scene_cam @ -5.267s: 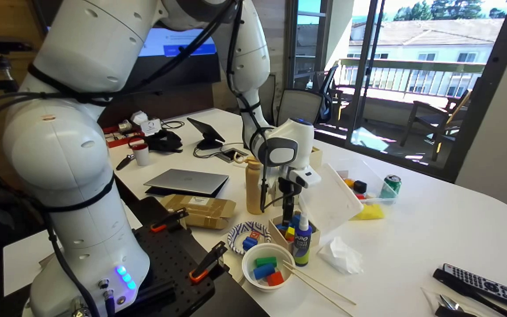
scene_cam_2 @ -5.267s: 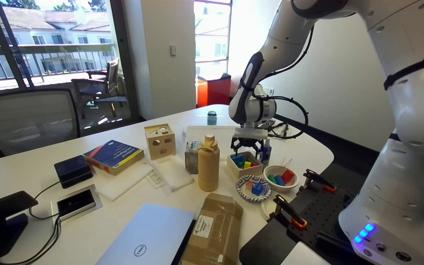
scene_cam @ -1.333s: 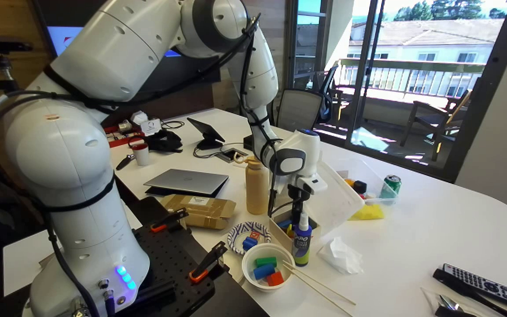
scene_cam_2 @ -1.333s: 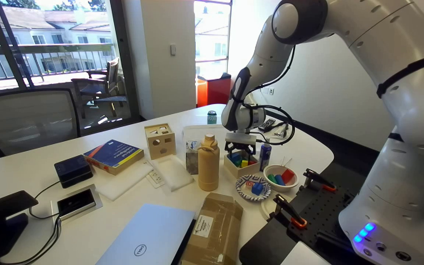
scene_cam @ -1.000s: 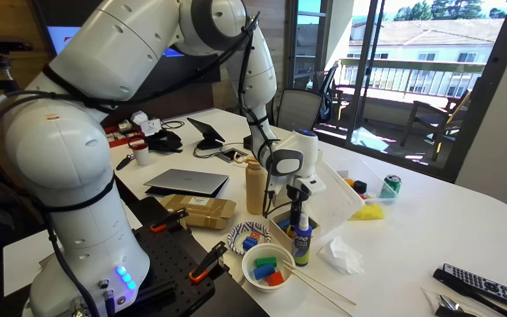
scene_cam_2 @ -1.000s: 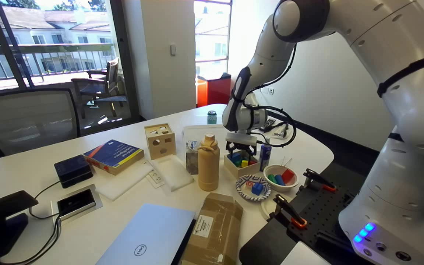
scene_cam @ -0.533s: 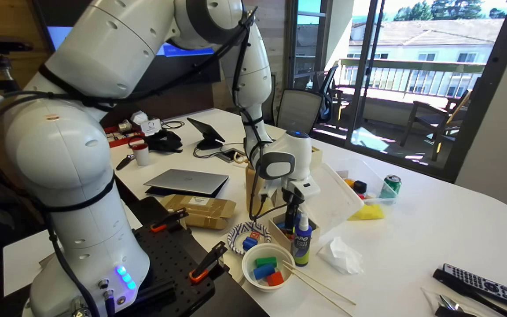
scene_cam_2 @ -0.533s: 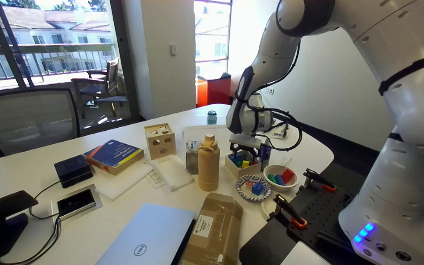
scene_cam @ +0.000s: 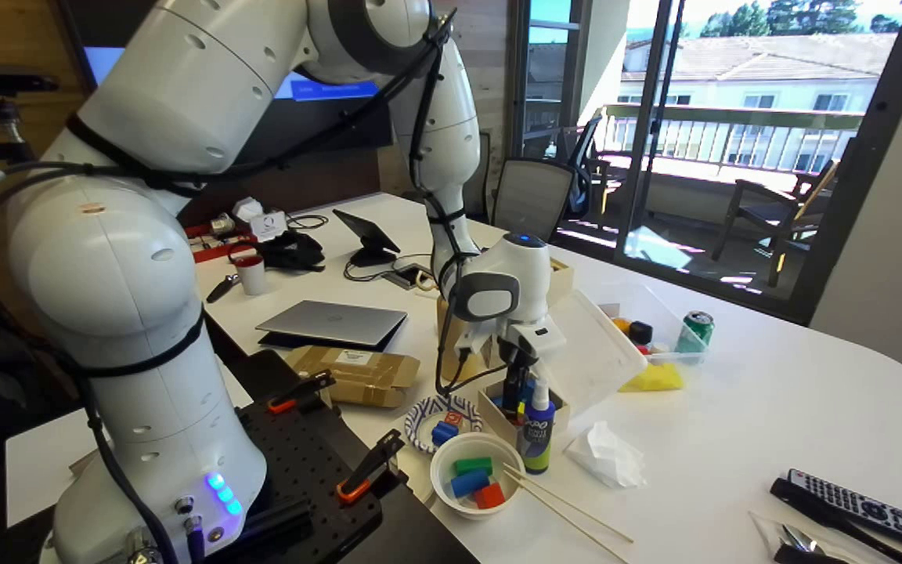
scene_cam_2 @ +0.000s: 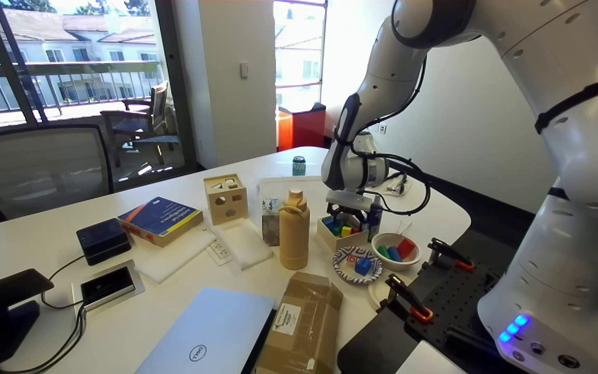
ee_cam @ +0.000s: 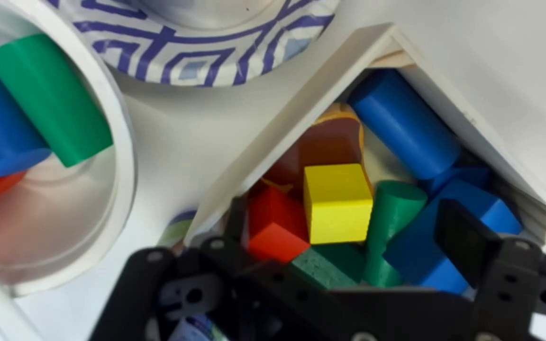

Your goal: Move the yellow cube from the wooden object to the plate in front of it

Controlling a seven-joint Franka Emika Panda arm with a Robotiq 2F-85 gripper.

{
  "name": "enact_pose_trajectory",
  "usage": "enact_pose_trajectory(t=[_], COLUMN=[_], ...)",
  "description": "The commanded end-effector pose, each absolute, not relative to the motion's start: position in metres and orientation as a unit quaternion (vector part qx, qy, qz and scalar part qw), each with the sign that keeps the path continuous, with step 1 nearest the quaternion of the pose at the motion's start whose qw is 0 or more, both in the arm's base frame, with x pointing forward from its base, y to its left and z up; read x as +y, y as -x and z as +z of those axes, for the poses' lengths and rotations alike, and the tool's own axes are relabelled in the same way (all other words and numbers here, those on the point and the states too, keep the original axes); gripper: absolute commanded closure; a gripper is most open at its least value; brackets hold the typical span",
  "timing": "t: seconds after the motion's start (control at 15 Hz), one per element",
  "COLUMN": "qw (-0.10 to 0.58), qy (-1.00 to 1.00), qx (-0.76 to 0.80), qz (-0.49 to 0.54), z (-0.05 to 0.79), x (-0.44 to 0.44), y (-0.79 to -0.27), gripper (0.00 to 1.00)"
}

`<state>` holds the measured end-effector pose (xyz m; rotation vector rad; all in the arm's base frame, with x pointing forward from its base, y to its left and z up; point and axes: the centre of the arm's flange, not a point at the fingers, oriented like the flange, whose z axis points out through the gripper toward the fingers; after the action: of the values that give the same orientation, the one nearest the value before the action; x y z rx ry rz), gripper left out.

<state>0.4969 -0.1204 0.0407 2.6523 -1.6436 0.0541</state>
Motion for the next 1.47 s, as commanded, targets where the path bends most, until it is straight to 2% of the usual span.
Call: enact_pose_trajectory(t=[0.0,1.4], qw=[0.004,0.008], qy=[-0.847,-0.854], qx=[-0.531,-0.518], qz=[0.016,-0.042], z=[0.046,0.041], x=[-0.119,-0.129], y=[-0.495,-0.523], gripper=[0.0,0.0])
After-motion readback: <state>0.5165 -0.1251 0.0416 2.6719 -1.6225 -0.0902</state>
